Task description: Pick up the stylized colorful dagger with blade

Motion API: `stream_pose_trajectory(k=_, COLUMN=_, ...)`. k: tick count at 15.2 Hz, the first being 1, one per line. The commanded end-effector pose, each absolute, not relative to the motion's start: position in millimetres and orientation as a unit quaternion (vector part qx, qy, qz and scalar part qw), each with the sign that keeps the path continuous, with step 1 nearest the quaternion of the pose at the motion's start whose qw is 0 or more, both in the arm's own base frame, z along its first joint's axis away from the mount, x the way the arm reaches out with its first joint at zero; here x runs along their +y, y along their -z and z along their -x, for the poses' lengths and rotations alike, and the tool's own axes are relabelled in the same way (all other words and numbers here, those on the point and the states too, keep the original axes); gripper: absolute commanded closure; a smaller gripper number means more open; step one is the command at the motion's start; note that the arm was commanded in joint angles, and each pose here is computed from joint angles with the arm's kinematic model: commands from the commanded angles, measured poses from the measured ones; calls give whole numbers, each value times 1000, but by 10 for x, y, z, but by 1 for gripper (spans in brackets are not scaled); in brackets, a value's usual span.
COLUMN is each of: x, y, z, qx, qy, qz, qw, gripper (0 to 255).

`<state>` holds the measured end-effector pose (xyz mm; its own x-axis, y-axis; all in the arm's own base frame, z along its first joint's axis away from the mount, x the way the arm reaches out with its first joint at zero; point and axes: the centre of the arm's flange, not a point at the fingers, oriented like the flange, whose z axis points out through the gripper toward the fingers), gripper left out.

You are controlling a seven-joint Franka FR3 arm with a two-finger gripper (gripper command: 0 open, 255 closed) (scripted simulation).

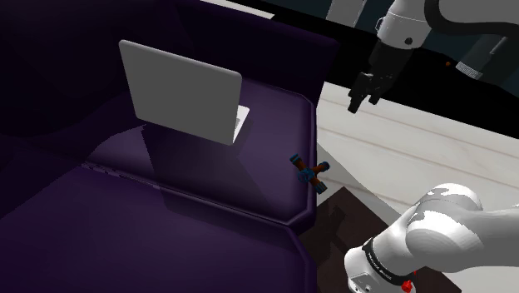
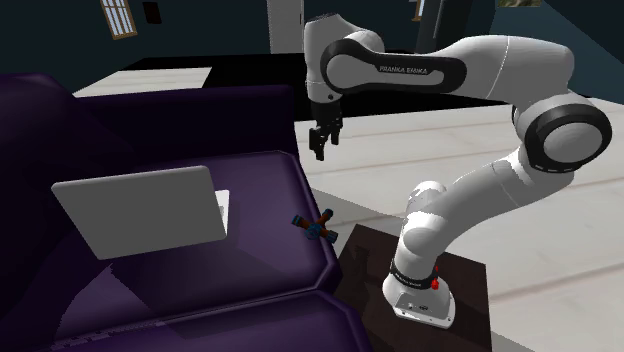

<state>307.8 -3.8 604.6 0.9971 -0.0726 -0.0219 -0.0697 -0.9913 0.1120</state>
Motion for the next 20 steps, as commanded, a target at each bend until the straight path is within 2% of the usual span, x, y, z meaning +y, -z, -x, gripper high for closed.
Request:
stream_pose_trajectory(k=1, x=-38, y=-6046, z=-3078, qx=-36, qy=13, qz=-998, qw=56, gripper=0)
stream_pose_trajectory(k=20, x=-296, y=-3691, z=-3827, qx=13, qy=-12, qz=-999, qw=-29, gripper=0)
